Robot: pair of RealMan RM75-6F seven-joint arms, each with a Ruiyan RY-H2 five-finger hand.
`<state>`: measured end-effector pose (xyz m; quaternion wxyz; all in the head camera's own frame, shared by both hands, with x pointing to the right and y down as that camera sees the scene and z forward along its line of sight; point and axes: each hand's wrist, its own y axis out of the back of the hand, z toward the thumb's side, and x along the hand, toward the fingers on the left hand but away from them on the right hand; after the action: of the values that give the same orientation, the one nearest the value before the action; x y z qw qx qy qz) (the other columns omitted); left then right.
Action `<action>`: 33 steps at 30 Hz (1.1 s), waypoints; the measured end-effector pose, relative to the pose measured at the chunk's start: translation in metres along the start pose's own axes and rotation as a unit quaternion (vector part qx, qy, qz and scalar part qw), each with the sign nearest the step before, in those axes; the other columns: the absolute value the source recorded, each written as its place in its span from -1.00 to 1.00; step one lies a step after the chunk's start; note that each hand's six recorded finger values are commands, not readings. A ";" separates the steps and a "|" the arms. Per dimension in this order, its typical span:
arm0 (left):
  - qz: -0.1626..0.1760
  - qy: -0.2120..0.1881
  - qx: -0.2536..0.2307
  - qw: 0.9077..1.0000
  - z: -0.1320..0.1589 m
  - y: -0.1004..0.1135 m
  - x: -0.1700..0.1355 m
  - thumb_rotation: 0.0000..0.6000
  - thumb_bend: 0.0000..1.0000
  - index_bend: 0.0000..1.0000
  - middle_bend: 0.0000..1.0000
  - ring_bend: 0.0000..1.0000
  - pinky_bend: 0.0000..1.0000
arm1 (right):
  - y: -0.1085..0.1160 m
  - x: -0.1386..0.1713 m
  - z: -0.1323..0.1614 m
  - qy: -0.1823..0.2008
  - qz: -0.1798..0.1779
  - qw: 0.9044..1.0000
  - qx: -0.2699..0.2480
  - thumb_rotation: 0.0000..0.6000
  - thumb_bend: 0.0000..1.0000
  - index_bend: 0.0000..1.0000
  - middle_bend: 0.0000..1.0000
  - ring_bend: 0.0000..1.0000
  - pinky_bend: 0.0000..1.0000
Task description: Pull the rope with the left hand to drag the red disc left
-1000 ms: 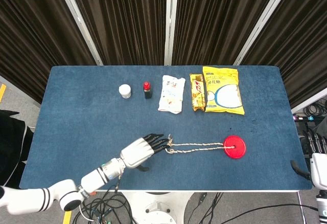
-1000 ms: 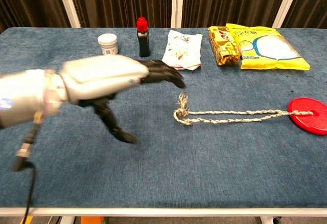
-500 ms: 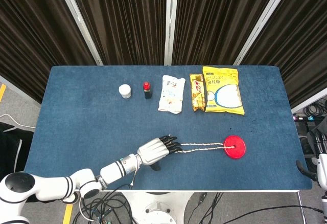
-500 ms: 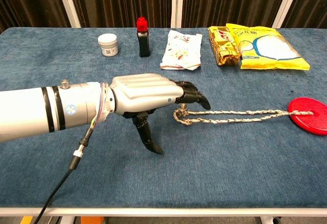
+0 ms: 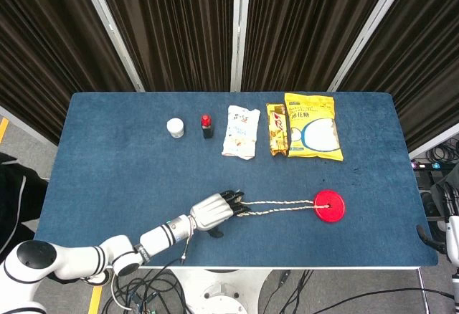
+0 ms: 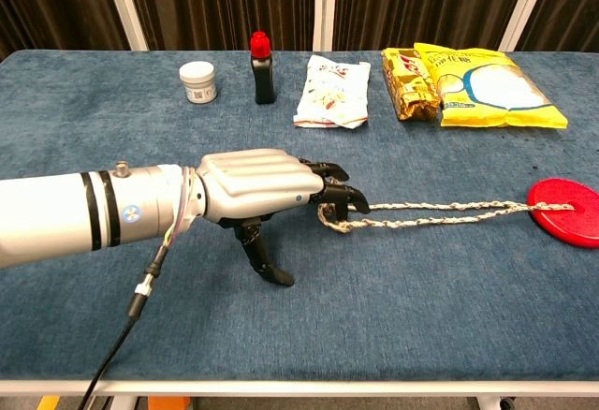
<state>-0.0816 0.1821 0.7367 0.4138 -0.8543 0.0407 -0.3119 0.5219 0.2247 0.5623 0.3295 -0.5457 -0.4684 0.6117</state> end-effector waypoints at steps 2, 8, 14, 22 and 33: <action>-0.002 0.001 -0.001 1.000 0.000 -0.001 -0.002 1.00 -0.89 -0.69 -0.04 -0.94 -0.70 | -0.001 0.000 0.000 0.000 0.001 1.000 0.000 1.00 -0.64 -1.00 -1.00 -1.00 -1.00; -0.005 0.007 0.004 1.000 -0.006 0.001 -0.007 1.00 -0.78 -0.66 0.39 -0.60 -0.60 | -0.001 -0.001 0.001 0.000 0.002 1.000 0.001 1.00 -0.63 -1.00 -1.00 -1.00 -1.00; -0.009 0.016 0.016 1.000 -0.011 0.003 -0.015 1.00 -0.69 -0.60 0.66 -0.27 -0.51 | -0.001 -0.001 0.003 0.001 0.002 1.000 0.002 1.00 -0.62 -1.00 -1.00 -1.00 -1.00; -0.006 0.029 0.029 0.999 -0.018 0.008 -0.026 1.00 -0.60 -0.40 0.88 0.25 -0.31 | -0.003 -0.001 0.005 0.001 0.006 1.000 0.004 1.00 -0.61 -1.00 -1.00 -1.00 -1.00; 0.022 0.051 0.043 0.998 -0.028 0.020 -0.039 1.00 -0.36 0.34 1.00 0.52 0.10 | -0.005 -0.002 0.006 0.001 0.010 1.000 0.004 1.00 -0.61 -1.00 -1.00 -1.00 -1.00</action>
<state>-0.1249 0.1623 0.7157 0.4541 -0.8176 0.0671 -0.3475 0.5155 0.2228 0.5673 0.3261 -0.5498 -0.4598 0.6164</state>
